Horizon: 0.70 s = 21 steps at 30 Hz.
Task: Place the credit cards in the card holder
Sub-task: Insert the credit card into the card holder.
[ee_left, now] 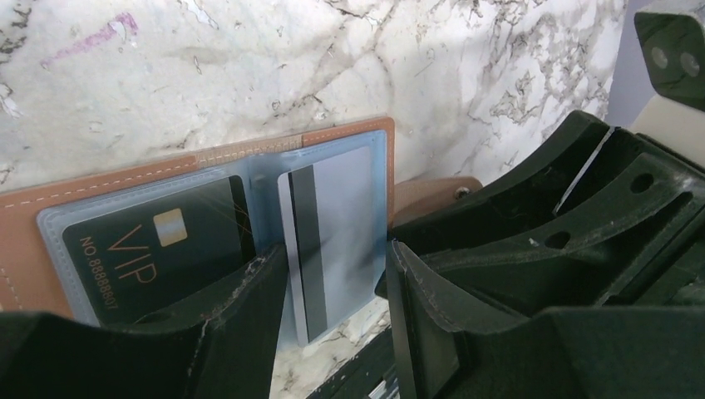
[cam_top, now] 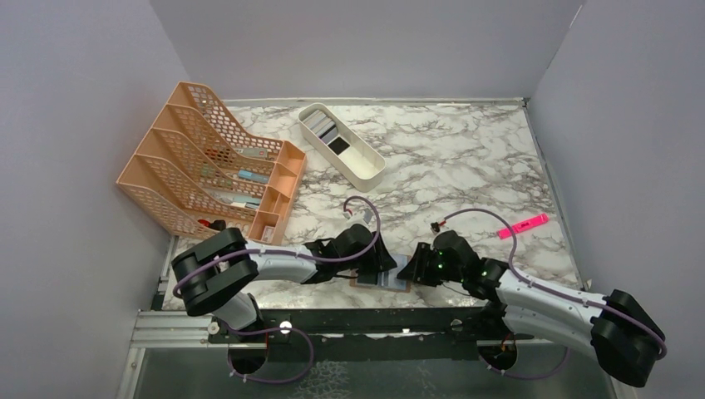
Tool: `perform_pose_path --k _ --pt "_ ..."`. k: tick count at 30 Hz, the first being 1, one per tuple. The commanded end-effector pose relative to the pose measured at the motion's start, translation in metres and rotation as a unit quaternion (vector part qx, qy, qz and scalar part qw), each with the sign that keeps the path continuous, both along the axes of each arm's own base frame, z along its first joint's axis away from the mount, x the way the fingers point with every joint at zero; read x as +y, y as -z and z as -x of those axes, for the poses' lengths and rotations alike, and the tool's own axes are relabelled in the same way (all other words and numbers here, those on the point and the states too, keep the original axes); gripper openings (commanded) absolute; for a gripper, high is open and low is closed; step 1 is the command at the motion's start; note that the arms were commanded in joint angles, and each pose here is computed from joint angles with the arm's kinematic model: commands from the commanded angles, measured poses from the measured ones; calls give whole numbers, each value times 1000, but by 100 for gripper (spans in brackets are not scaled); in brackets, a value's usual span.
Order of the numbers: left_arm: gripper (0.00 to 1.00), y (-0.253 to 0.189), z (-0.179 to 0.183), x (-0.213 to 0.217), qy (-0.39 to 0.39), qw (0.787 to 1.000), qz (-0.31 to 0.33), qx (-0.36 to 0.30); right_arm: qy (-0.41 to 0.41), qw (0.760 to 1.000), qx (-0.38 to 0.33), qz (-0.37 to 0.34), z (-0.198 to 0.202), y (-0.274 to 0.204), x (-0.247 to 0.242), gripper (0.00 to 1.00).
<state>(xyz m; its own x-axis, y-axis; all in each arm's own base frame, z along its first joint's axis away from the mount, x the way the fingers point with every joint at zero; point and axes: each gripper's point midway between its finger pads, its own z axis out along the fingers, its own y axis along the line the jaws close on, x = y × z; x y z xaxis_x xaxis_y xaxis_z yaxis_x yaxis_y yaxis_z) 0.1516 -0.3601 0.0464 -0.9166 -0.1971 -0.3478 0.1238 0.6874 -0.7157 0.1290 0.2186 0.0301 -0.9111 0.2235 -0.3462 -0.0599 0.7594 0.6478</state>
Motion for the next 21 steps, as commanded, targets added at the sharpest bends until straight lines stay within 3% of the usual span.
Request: perform_pose_path --k 1,12,16,21 --pt "50 -12 2 4 3 1000 -4 -14 18 1000 -13 20 -6 -6 -8 42" --pt "52 -25 -27 50 -22 990 -116 -83 -3 999 -7 -32 -1 -25 9 47" --pt "50 -19 -34 73 -26 982 -164 -95 0 1000 -5 -27 -4 -24 11 47" --pt "42 -5 -29 80 -14 982 -167 -84 4 1000 2 -22 -7 -19 14 48"
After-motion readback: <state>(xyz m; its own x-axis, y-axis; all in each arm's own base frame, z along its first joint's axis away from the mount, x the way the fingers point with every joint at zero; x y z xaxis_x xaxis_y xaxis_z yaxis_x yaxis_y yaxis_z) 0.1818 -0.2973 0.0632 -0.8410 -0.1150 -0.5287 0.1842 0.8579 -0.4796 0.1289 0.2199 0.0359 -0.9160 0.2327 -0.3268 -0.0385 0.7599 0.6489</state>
